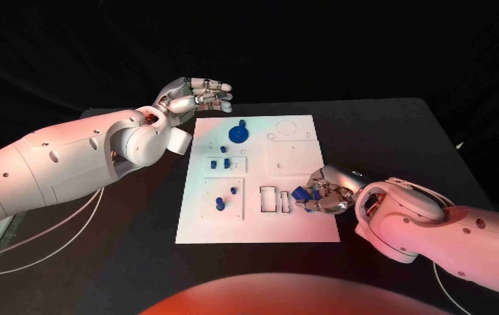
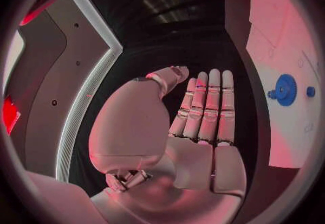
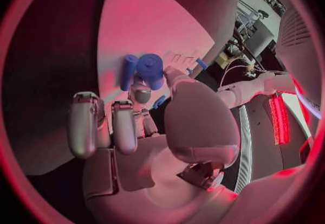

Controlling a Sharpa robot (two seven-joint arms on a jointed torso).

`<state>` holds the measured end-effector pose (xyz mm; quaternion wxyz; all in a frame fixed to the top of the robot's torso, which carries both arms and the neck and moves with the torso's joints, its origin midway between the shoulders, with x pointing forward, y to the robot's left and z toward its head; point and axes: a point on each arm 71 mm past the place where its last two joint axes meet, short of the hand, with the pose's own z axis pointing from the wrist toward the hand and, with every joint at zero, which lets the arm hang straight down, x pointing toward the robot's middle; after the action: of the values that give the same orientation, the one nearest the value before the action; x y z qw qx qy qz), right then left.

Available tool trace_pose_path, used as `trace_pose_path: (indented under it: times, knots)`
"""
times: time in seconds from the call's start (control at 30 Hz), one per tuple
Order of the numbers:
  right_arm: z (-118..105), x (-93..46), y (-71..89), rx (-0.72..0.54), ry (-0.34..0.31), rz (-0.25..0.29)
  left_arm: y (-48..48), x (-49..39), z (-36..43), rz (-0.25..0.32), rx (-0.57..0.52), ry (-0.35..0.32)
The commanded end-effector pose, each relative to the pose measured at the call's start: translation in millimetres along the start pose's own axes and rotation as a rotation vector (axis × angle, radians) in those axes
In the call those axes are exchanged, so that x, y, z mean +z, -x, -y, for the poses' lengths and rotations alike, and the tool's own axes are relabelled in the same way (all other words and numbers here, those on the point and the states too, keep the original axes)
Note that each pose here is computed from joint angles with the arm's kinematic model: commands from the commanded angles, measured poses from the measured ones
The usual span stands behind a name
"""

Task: Assemble the parts on the task board

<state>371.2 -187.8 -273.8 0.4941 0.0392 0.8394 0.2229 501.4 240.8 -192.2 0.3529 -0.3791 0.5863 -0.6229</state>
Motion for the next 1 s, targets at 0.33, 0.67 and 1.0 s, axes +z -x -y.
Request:
trace_pose_path:
  times: [0.33, 0.67, 1.0]
  knots:
    - [-0.7, 5.5, -11.4, -0.068, -0.017, -0.038, -1.8, -0.4, 0.9, -0.019, -0.022, -0.001]
    - [-7.2, 0.4, -5.4, 0.006, 0.016, 0.065, -1.1, -0.7, 0.9, -0.017, -0.020, 0.000]
    - [-32.7, -6.5, 12.4, 0.130, 0.104, 0.157, -0.6, -0.6, 0.7, -0.017, -0.019, 0.001]
